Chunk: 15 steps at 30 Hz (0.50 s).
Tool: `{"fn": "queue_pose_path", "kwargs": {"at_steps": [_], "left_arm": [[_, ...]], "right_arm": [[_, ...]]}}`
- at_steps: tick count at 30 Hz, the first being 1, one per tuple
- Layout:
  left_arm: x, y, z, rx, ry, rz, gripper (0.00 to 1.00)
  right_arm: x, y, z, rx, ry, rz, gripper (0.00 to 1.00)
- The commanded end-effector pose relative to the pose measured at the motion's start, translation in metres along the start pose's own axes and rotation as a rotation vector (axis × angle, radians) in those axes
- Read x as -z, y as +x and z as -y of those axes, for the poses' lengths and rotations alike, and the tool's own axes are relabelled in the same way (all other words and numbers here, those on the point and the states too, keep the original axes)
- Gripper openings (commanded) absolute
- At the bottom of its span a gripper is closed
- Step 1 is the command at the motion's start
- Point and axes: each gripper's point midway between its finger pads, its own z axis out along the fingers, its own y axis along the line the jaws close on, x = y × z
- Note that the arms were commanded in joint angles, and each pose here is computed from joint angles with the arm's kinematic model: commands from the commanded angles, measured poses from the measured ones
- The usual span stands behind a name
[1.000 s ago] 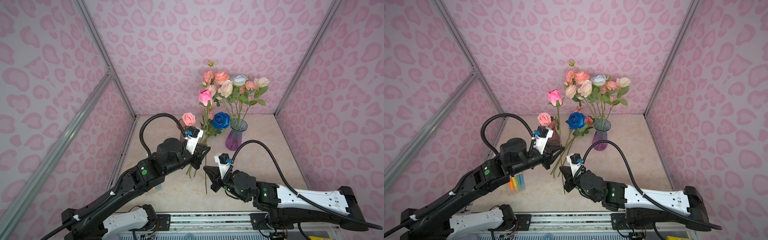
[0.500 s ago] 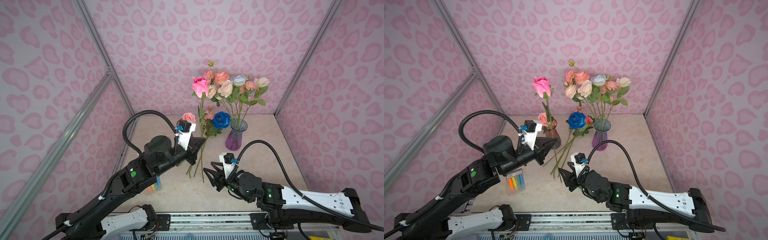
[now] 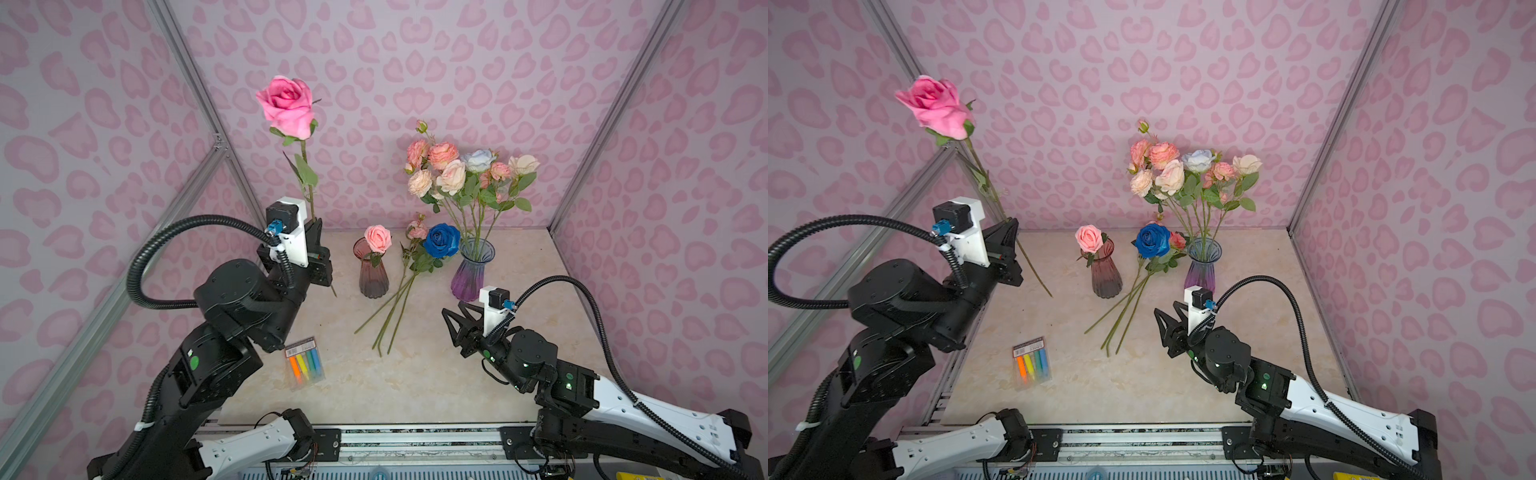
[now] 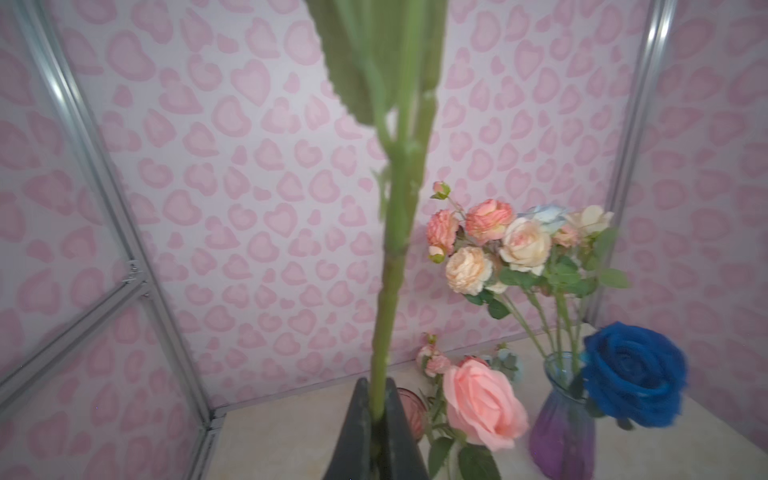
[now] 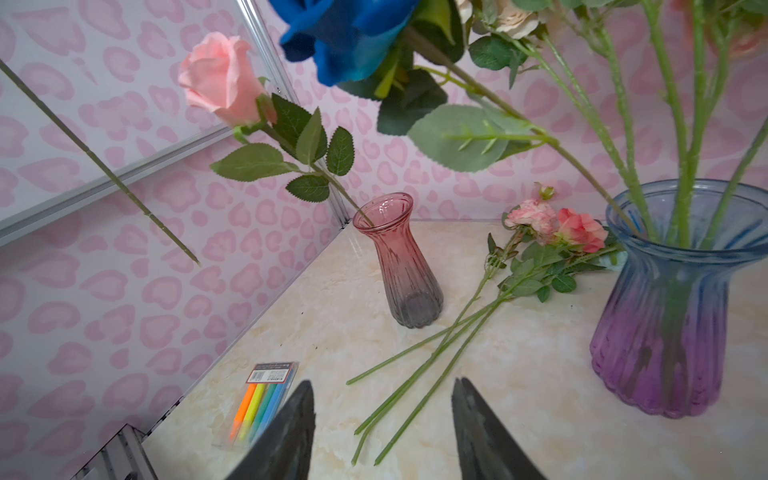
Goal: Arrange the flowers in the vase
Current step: 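Lift the pink rose high with the left gripper while the right gripper withdraws, then lower the bright pink rose stem into the red vase with the left gripper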
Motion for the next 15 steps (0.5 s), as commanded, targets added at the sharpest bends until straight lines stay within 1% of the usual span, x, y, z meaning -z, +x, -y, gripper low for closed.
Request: {"fn": "queue_pose_path", "kwargs": {"at_steps": [1,3,5,9,11,15], "left_arm": [[-0.028,-0.021,-0.025,0.061,-0.098,0.081,0.04],[-0.054,-0.016,-0.025,0.091,-0.059,0.093,0.04],[-0.083,-0.012,-0.031,0.142,-0.055,0.108,0.04],[-0.134,0.000,-0.029,0.252,0.063,0.131,0.04],[-0.161,0.012,-0.022,0.250,0.100,0.101,0.04],[-0.194,0.032,-0.010,0.270,0.145,0.080,0.04]], "right_arm": [[-0.004,0.003,0.008,-0.020,-0.004,-0.029,0.54],[-0.006,0.003,0.012,-0.028,0.000,-0.031,0.54],[-0.007,0.004,0.017,-0.028,0.012,-0.034,0.54],[-0.009,0.006,0.026,-0.034,0.034,-0.042,0.54],[-0.010,0.007,0.031,-0.036,0.048,-0.047,0.54],[-0.013,0.006,0.041,-0.042,0.070,-0.049,0.54]]}}
